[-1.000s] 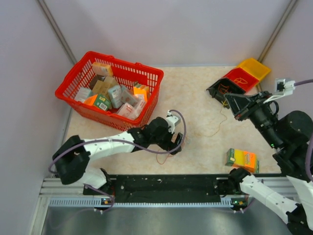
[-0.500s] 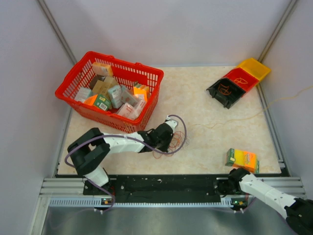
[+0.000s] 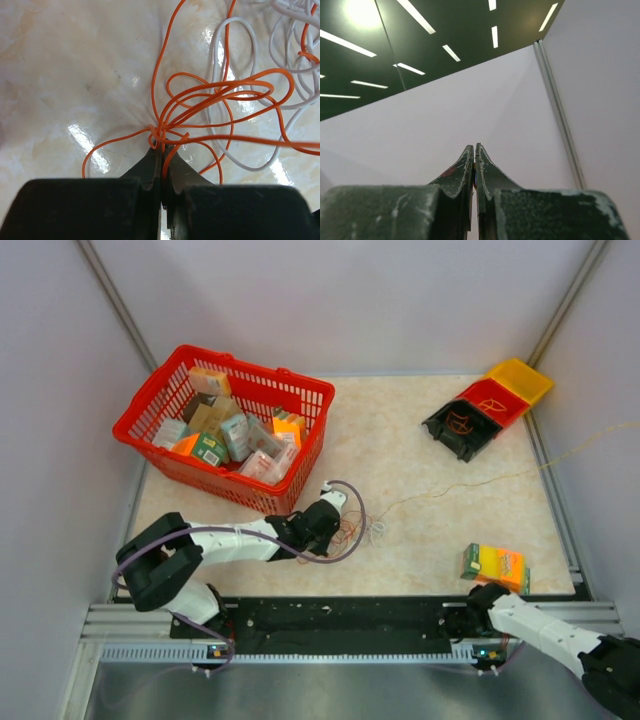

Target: Untangle the cables

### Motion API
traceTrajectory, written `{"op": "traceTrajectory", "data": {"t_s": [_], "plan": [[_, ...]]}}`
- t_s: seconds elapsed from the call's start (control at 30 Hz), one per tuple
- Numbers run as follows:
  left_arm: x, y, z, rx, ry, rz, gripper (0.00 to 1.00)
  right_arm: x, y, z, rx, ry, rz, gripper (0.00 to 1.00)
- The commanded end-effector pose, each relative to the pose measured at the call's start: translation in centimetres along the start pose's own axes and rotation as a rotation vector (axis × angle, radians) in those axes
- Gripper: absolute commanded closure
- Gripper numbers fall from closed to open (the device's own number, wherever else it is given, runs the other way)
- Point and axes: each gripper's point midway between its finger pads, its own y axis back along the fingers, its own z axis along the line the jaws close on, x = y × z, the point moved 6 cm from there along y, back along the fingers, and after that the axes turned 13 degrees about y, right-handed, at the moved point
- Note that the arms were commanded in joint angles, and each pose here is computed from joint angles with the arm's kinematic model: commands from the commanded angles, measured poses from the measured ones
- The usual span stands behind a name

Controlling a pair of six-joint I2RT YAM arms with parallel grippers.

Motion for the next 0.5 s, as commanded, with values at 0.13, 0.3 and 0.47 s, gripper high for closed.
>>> {"op": "traceTrajectory", "data": {"t_s": [0.13,0.3,0.47], "plan": [[1.1,-1.0,1.2,-0.065,0.007,0.011,1.00,-3.9,-1.1,-1.2,0.048,-0.003,-0.130,1.00],[1.9,-1.2,1.5,-0.054,0.009,0.015,1.00,-6.7,-1.8,0.0,-0.047,-0.067,-0.251,1.00],[1.4,-1.0,1.4,-0.048,0.006,-0.003,1.00,-7.0,-2.2,1.4,-0.121,-0.116,-0.296,1.00]]}}
